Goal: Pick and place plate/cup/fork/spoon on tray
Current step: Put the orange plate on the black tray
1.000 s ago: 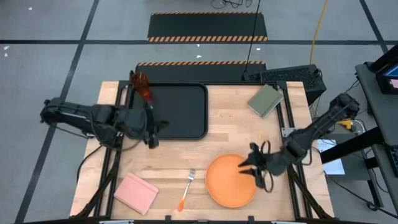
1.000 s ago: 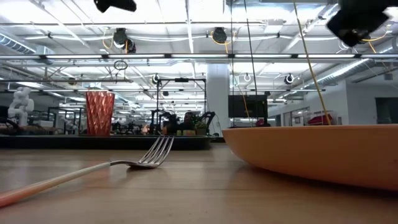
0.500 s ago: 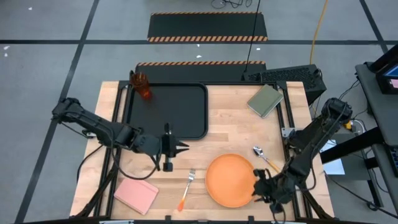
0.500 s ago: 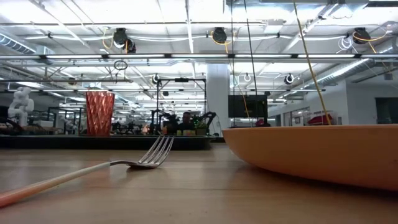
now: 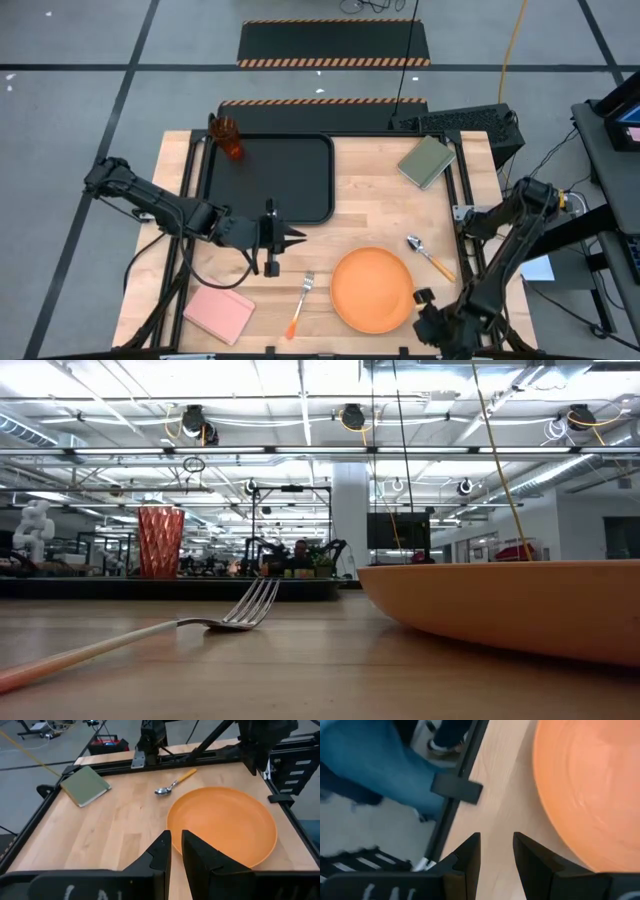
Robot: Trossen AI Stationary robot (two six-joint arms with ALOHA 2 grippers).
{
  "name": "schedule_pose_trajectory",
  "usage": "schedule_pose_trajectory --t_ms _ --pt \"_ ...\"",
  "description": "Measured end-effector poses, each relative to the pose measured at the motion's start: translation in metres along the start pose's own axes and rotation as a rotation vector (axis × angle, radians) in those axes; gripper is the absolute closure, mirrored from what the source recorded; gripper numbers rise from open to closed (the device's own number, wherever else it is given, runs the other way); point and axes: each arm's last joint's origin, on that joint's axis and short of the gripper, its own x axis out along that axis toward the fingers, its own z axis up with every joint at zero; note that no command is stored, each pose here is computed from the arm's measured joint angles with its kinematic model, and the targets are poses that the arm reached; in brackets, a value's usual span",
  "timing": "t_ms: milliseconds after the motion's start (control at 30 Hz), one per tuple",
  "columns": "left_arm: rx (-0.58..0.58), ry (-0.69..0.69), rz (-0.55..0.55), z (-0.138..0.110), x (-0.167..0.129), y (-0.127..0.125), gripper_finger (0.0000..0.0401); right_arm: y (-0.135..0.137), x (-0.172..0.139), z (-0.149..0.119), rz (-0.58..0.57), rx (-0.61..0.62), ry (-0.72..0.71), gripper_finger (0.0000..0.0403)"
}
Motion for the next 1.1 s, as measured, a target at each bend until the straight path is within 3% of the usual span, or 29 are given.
schedule_pose_trajectory --t_ms 267,700,1100 --pt "0.003 0.009 0.001 -0.001 0.0 0.0 0.0352 -0.008 0.009 0.006 -0.159 -0.195 -0.048 0.0288" --pt "-0.003 0.009 0.001 -0.001 0.0 0.0 0.0352 -0.029 0.024 -0.001 -0.185 -0.209 0.003 0.0235" --pt "0.001 0.009 0.001 -0.001 0.0 0.0 0.0352 -0.043 0.04 -0.013 -0.142 -0.284 0.016 0.0285"
